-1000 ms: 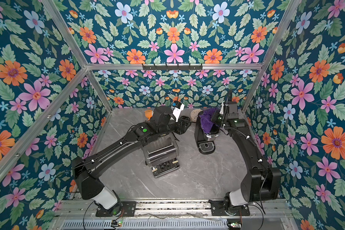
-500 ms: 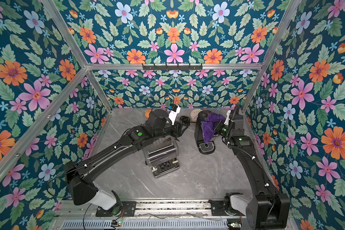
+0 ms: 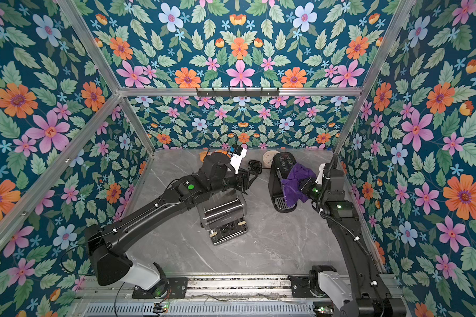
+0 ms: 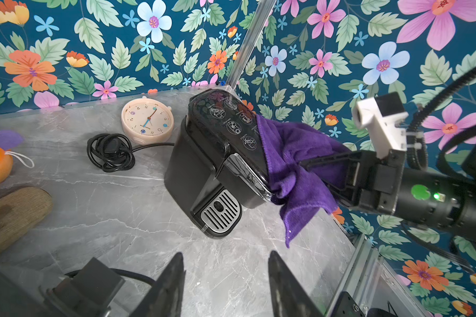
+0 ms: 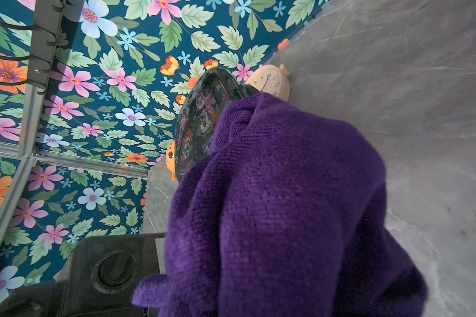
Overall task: Wipe the surface of a coffee machine
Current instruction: Wipe the dirt from the surface of the coffee machine.
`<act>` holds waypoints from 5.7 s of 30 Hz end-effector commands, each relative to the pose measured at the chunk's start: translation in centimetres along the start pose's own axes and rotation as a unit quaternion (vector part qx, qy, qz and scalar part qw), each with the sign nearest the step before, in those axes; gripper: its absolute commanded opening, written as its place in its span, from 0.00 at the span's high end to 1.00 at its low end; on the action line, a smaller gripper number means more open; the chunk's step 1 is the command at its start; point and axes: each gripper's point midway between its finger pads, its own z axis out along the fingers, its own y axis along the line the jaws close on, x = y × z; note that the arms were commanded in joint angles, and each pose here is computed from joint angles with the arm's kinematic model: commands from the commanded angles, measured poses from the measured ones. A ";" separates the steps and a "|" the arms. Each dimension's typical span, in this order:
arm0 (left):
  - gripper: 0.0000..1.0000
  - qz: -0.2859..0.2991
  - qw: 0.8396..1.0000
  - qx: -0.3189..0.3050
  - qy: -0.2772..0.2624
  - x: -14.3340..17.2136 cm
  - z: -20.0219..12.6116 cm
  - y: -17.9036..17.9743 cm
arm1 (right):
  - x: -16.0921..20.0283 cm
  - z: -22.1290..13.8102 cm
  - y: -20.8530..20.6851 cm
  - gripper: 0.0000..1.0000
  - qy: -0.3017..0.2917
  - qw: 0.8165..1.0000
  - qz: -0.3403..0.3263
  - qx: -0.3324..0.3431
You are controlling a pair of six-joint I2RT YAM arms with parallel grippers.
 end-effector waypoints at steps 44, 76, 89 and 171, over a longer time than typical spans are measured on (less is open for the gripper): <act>0.50 -0.024 1.000 0.001 -0.001 -0.6 0.8 -0.2 | 1.3 10.1 -7.5 1.00 0.128 0.967 0.195 -0.102; 0.50 -0.028 1.000 0.010 0.004 0.4 0.8 -0.2 | 5.4 10.6 -6.4 1.00 0.124 0.945 0.256 -0.162; 0.50 -0.031 0.999 0.016 0.003 0.5 0.6 -0.4 | 7.1 10.6 -5.1 1.00 0.136 0.943 0.253 -0.169; 0.50 -0.007 1.000 -0.012 -0.022 -1.0 -1.7 0.3 | 0.9 12.4 12.3 1.00 0.156 0.965 -0.209 -0.021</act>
